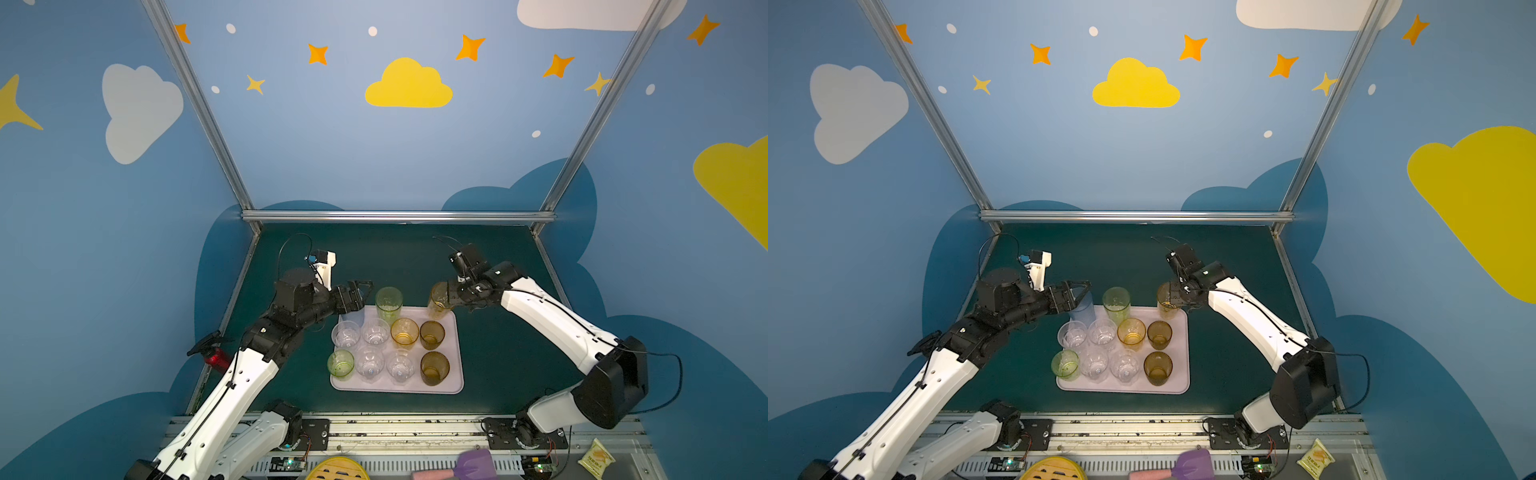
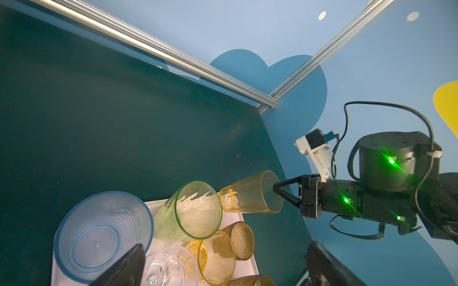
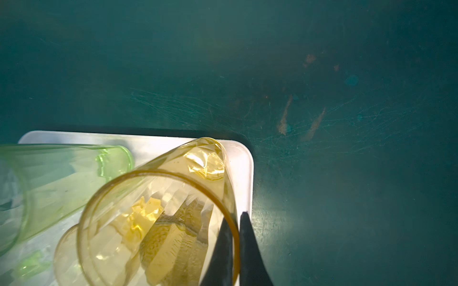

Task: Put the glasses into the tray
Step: 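Lift the yellow glass with the right gripper and carry it over the tray, then lower the yellow glass onto the tray corner and open the right gripper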

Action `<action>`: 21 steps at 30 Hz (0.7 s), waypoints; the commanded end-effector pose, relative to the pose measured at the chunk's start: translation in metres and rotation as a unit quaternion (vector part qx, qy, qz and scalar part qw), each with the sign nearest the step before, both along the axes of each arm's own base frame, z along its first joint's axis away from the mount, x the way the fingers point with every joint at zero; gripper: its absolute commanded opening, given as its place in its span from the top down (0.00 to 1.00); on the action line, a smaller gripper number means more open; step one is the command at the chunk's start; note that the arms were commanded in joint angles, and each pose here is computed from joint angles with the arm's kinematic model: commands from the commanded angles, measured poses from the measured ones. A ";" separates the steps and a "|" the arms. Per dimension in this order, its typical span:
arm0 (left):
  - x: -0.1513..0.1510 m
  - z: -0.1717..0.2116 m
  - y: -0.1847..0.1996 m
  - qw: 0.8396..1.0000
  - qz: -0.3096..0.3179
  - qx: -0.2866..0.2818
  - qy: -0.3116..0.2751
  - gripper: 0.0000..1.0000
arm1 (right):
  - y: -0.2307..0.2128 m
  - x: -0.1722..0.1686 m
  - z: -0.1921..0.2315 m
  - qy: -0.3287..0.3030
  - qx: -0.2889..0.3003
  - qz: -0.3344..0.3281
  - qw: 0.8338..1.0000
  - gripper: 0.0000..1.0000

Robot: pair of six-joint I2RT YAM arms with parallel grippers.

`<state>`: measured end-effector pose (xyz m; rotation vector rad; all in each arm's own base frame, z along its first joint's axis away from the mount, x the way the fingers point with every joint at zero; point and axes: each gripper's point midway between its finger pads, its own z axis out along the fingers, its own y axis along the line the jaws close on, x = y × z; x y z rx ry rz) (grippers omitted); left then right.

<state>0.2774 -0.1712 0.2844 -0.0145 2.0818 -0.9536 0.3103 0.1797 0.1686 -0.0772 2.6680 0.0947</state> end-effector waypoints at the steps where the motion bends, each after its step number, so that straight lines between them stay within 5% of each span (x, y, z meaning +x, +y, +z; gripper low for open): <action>1: 0.000 -0.003 0.002 1.000 0.003 0.008 0.001 0.00 | -0.004 -0.001 -0.007 0.007 -0.018 -0.006 1.000 1.00; 9: 0.000 -0.005 0.002 1.000 0.004 0.009 0.003 0.00 | 0.002 0.001 -0.018 0.018 -0.020 -0.003 1.000 0.99; 16: 0.000 -0.006 0.005 1.000 0.011 0.012 0.003 0.00 | 0.005 0.003 -0.018 0.006 -0.001 -0.003 1.000 0.75; 21: 0.001 -0.006 0.006 1.000 0.015 0.015 0.002 0.00 | 0.005 0.005 -0.010 -0.011 0.006 -0.006 1.000 0.67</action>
